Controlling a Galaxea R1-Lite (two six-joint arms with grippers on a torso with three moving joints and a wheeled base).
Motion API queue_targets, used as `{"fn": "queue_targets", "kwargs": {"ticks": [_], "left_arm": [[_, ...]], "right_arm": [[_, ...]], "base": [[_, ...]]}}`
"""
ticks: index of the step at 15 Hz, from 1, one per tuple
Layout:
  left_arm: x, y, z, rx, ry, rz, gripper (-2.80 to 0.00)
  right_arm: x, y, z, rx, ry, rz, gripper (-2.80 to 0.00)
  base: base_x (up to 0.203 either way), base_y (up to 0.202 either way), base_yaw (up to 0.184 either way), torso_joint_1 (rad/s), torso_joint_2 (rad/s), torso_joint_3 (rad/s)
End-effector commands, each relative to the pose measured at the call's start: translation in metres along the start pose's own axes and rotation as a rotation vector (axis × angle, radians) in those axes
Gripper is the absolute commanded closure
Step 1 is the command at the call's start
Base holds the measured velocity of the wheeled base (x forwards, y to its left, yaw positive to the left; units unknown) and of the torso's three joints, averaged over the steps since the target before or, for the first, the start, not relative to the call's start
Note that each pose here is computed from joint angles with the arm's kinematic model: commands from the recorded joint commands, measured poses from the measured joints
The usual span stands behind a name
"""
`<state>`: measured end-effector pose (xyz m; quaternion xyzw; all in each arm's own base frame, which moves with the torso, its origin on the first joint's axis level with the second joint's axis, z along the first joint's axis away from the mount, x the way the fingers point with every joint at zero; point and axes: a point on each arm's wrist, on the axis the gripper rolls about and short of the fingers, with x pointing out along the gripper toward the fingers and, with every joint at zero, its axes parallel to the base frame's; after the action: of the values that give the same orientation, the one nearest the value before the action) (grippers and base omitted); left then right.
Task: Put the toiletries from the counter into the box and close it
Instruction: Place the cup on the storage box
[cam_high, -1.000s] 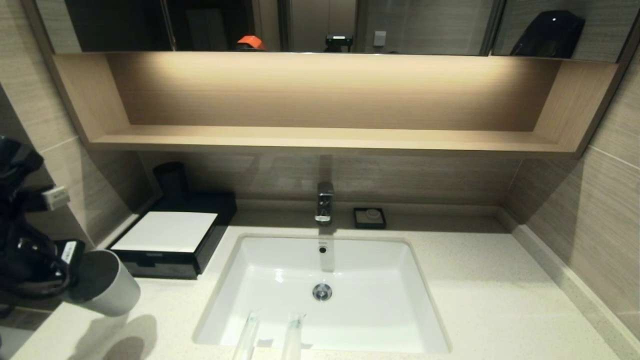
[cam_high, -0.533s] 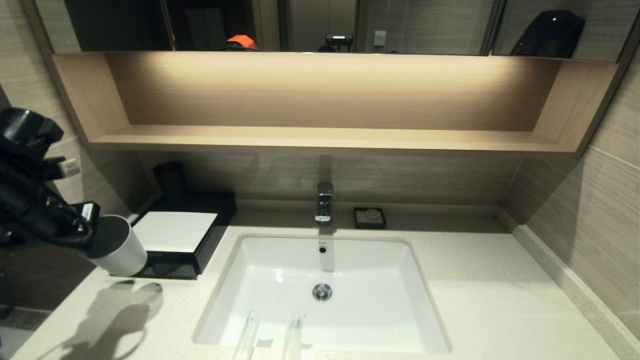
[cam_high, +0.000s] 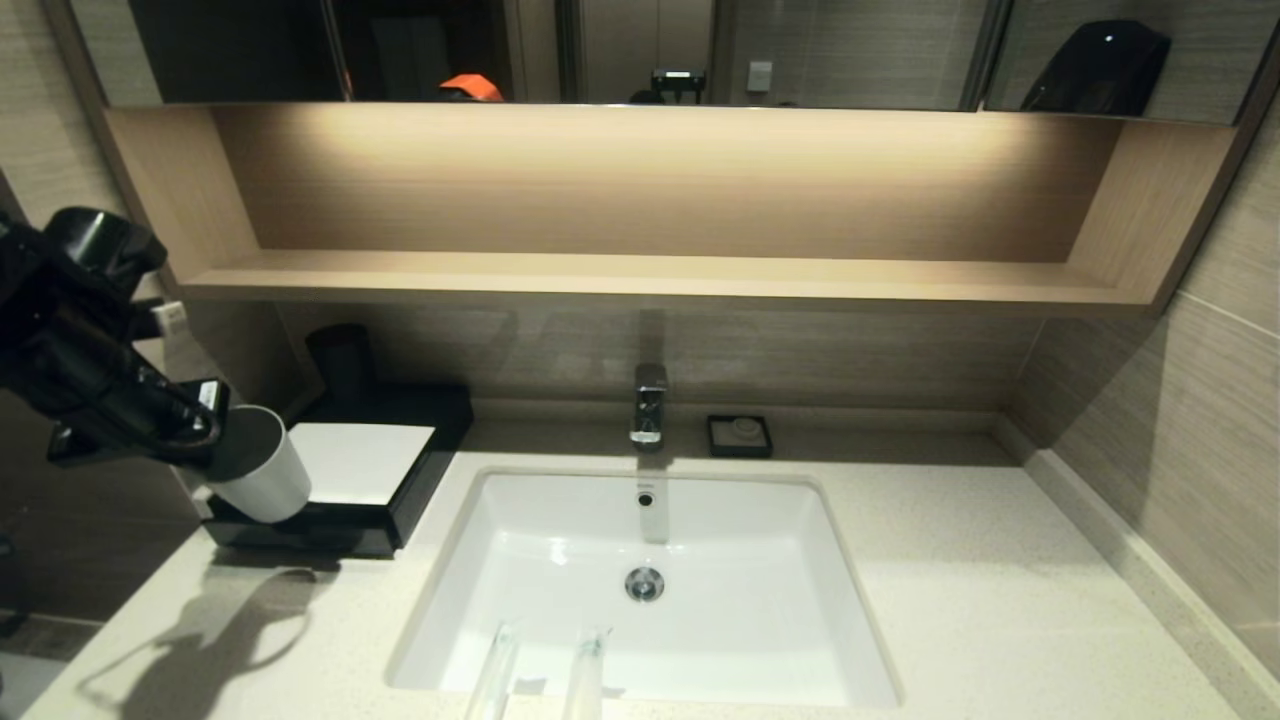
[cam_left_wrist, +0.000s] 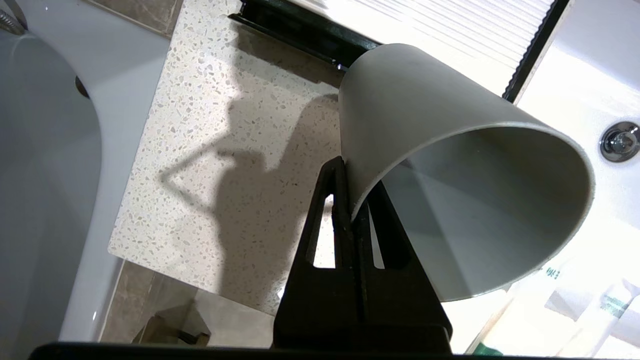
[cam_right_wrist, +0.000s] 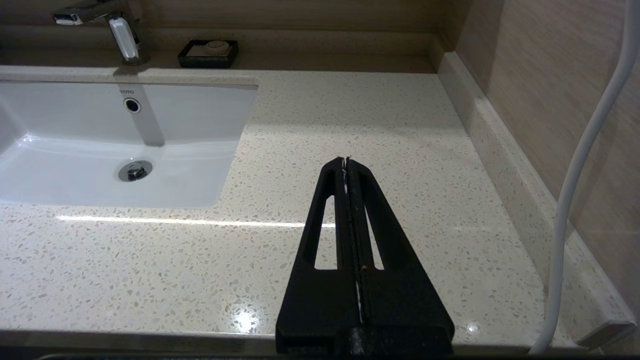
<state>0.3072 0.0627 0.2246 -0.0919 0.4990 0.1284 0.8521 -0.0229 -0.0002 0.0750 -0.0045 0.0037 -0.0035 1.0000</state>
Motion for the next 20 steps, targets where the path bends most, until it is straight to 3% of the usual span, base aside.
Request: {"fn": "queue_targets", "kwargs": {"ticks": [1, 8, 12, 15, 20], "left_arm": [[0.013, -0.001, 0.008, -0.006, 0.018, 0.003, 0.00], [0.021, -0.004, 0.033, -0.041, -0.013, -0.002, 0.00], [0.027, -0.007, 0.054, -0.130, 0.014, 0.001, 0.00], [0.045, -0.012, 0.053, -0.168, 0.072, 0.006, 0.00], [0.054, -0.016, 0.054, -0.217, 0.086, -0.046, 0.00]], "right_arm": [[0.000, 0.000, 0.000, 0.000, 0.000, -0.001, 0.00], [0.000, 0.000, 0.000, 0.000, -0.001, 0.000, 0.00], [0.000, 0.000, 0.000, 0.000, 0.000, -0.001, 0.00], [0.000, 0.000, 0.000, 0.000, 0.000, -0.001, 0.00], [0.000, 0.000, 0.000, 0.000, 0.000, -0.001, 0.00]], "base": [[0.000, 0.000, 0.000, 0.000, 0.00, 0.000], [0.000, 0.000, 0.000, 0.000, 0.00, 0.000], [0.000, 0.000, 0.000, 0.000, 0.00, 0.000], [0.000, 0.000, 0.000, 0.000, 0.00, 0.000], [0.000, 0.000, 0.000, 0.000, 0.00, 0.000]]}}
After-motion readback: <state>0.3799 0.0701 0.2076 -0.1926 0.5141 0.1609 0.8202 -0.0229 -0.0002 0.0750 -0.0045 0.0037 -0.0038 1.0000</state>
